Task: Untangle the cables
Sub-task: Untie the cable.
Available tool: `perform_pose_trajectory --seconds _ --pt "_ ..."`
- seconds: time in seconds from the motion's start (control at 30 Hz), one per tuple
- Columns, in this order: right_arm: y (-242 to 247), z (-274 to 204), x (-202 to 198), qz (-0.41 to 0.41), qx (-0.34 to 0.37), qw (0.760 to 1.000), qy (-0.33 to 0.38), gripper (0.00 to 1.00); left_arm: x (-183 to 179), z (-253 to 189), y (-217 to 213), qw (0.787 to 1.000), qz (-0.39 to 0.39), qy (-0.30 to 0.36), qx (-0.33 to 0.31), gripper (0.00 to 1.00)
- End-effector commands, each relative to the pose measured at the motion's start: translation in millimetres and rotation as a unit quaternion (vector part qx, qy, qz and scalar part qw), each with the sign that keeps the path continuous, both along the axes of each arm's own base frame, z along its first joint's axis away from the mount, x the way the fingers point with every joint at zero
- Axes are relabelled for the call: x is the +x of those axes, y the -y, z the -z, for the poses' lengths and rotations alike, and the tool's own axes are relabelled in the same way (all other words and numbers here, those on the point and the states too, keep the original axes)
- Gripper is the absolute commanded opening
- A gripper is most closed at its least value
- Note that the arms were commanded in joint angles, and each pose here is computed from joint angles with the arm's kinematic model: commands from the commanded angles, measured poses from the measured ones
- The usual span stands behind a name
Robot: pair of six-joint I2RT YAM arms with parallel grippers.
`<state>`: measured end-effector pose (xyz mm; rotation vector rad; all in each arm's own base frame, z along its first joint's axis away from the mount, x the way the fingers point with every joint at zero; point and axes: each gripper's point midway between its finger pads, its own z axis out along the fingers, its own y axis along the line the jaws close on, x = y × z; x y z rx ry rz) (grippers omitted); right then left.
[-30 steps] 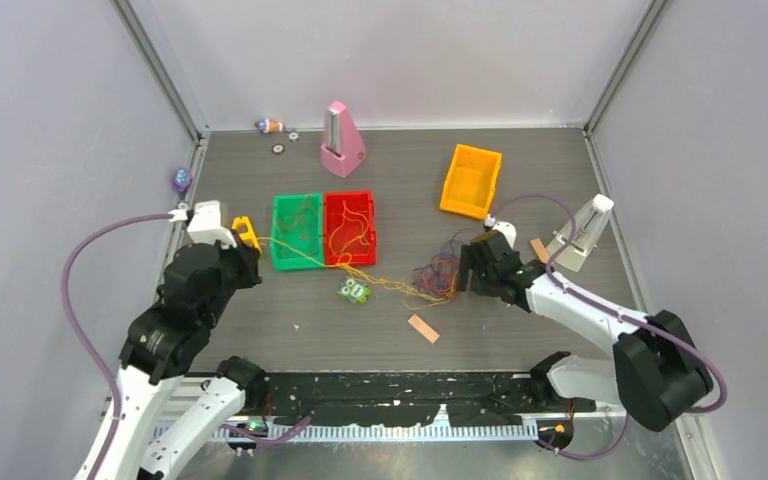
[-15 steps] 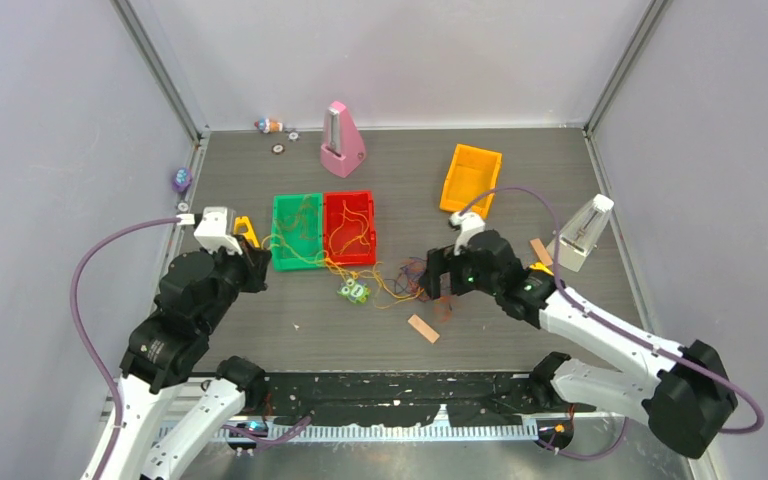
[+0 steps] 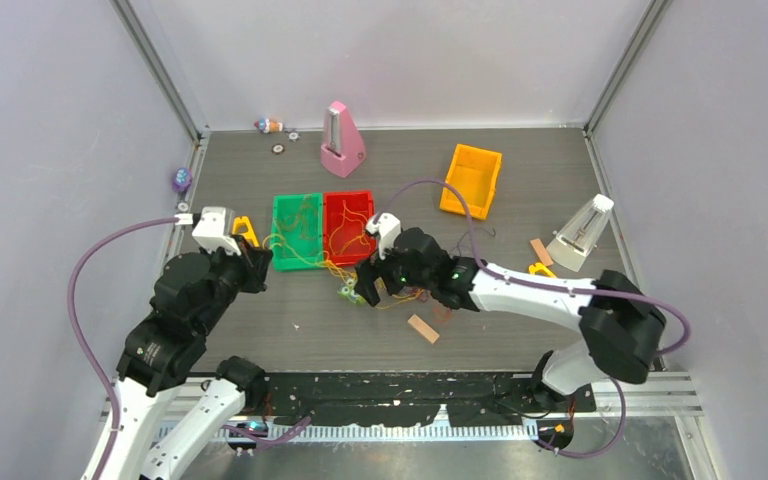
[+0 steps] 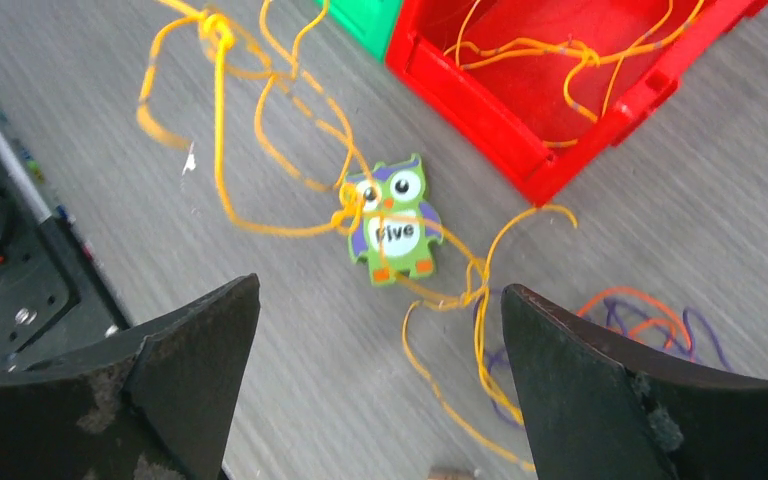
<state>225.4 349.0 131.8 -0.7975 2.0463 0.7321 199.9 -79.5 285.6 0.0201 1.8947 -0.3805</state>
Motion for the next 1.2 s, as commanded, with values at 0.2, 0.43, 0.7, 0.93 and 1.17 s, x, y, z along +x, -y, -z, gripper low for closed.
perform_pose_trajectory --seconds 0.2,0.43,0.7,0.93,1.17 --pt "-40.5 12.2 33.4 0.011 0.005 0.999 0.041 0.57 -7.7 -47.1 -17.2 0.998 -0.02 0.063 0.011 0.0" --pt "24.9 33.3 27.4 0.13 -0.002 0.991 0.02 0.11 -8.6 -57.1 -49.7 0.992 -0.088 0.072 0.058 0.0" --pt "151.1 58.7 21.2 0.324 -0.067 0.943 -0.042 0.06 0.5 -44.3 -50.6 0.991 -0.102 0.051 0.069 0.0" --pt "221.2 66.6 17.1 0.41 -0.085 0.904 -0.082 0.06 12.8 -32.2 -33.9 0.995 -0.076 0.033 0.061 0.0" --pt "187.0 16.2 21.1 0.314 -0.026 0.947 -0.056 0.06 21.1 -7.3 1.8 0.999 -0.001 0.001 0.038 0.0"
